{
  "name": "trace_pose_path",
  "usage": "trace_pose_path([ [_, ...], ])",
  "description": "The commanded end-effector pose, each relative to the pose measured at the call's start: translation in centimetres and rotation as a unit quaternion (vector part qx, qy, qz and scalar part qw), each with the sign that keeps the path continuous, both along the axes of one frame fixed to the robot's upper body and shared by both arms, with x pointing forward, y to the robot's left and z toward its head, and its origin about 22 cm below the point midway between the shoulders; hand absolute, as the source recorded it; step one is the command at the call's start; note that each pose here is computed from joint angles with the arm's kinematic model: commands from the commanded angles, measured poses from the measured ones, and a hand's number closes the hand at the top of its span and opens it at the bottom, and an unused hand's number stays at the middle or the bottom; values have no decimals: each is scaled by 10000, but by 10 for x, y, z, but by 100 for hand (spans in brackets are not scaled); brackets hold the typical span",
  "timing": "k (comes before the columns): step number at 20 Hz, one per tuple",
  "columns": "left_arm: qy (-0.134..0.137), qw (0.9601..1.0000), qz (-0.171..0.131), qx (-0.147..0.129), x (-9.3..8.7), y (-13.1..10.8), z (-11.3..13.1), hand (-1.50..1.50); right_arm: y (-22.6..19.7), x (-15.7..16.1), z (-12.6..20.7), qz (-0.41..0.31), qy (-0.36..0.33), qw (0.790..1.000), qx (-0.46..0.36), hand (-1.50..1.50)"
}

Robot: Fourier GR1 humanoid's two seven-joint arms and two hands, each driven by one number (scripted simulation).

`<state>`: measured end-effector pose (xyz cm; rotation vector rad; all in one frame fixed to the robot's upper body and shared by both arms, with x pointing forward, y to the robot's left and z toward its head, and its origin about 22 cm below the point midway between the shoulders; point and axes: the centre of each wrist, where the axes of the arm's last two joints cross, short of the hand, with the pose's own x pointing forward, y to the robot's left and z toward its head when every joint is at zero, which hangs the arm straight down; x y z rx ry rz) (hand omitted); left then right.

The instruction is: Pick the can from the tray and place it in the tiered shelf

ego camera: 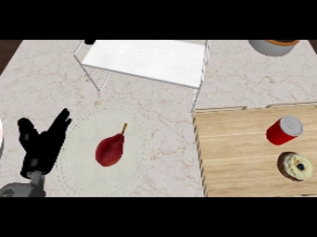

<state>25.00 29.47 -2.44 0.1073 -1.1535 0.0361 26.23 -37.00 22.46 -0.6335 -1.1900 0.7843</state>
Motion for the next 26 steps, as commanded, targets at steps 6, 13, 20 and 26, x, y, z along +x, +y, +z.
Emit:
trace_pose_path([
  [6,190,9997,-47,-117,8,-1,-2,0,35,23,-18,-307,751,9943,-695,-150],
  [13,155,9999,18,-41,2,-4,-15,0,69,13,-49,-343,990,9883,-1112,-150],
  [20,148,9998,116,-111,1,-1,0,0,76,17,-76,-619,904,9842,-1389,-150],
  [26,262,9996,-63,-110,3,2,-1,0,86,1,-86,-704,850,9846,-1357,-150],
])
